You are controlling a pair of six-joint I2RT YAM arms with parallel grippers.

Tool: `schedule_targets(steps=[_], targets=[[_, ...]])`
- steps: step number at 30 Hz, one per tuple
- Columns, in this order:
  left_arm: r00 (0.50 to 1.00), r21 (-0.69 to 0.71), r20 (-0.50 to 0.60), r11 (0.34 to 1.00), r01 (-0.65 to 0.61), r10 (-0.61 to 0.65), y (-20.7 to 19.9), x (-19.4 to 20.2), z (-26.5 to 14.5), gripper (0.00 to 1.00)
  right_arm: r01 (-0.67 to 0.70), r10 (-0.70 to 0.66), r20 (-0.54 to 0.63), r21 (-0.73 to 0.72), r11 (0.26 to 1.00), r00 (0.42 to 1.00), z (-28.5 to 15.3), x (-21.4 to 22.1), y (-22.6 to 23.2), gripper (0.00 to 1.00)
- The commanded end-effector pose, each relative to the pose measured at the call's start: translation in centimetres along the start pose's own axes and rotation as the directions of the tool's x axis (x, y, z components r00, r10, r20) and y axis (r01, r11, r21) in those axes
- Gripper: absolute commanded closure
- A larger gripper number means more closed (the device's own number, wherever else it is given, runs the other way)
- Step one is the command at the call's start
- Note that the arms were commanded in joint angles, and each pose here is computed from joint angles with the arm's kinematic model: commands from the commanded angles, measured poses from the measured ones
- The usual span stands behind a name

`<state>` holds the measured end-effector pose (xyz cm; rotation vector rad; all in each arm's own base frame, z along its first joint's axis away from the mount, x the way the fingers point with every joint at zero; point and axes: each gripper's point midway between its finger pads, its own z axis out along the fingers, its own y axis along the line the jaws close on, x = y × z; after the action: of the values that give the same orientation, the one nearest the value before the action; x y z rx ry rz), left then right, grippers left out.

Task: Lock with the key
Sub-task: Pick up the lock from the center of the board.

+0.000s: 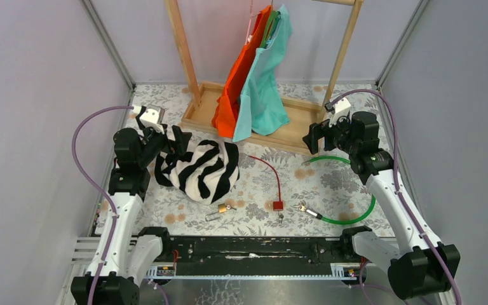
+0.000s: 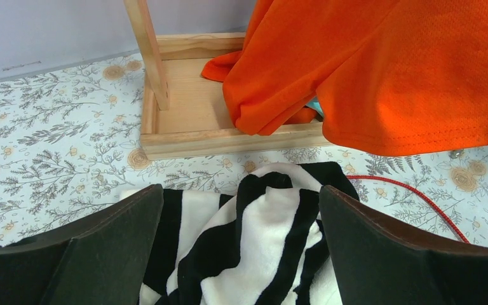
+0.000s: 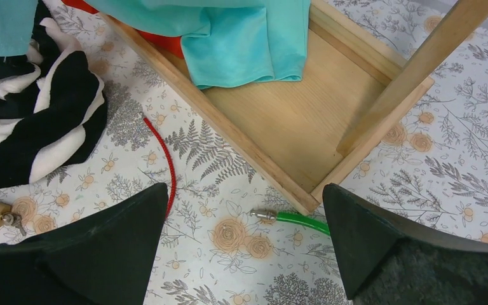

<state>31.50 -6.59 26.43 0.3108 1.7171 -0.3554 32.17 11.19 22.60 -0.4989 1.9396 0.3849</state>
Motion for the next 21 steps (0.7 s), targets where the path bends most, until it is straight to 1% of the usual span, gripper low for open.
schedule_targets(steps=[1, 8, 12, 14, 16, 19, 21], targets=[[0.997, -0.002, 0.077, 1.000, -0.023, 0.023, 0.0, -2.2, -0.3, 0.00, 0.041, -0.040, 0.087, -0.003, 0.999, 0.995, -0.7, -2.5, 0.0, 0.01], [0.996, -0.010, 0.080, 0.999, -0.042, 0.042, 0.3, -2.4, -0.5, 0.00, 0.037, -0.036, 0.078, -0.017, 0.999, 0.996, -0.4, -2.1, 0.2, 0.01], [0.996, -0.021, 0.080, 0.999, -0.035, 0.037, 0.6, -2.5, -0.6, 0.00, 0.057, -0.055, 0.077, -0.017, 0.998, 0.996, -0.5, -2.0, 0.2, 0.01], [0.997, 0.010, 0.071, 0.999, -0.043, 0.042, 0.1, -2.3, -0.5, 0.00, 0.067, -0.065, 0.080, -0.020, 0.998, 0.995, -0.5, -2.1, 0.2, 0.01], [0.997, 0.072, 0.057, 0.995, -0.064, 0.060, -0.8, -1.7, -0.4, 0.00, 0.080, -0.076, 0.074, -0.045, 0.996, 0.994, -0.5, -1.8, 0.6, 0.01], [0.994, 0.193, 0.035, 0.976, -0.104, 0.099, -2.6, -0.5, -0.5, 0.00, 0.109, -0.101, 0.064, -0.150, 0.983, 0.993, -0.5, -1.4, 2.5, 0.01], [0.994, 0.245, 0.022, 0.963, -0.113, 0.111, -3.4, 0.6, -0.4, 0.00, 0.137, -0.131, 0.047, -0.172, 0.976, 0.990, 0.1, -1.0, 3.5, 0.01]])
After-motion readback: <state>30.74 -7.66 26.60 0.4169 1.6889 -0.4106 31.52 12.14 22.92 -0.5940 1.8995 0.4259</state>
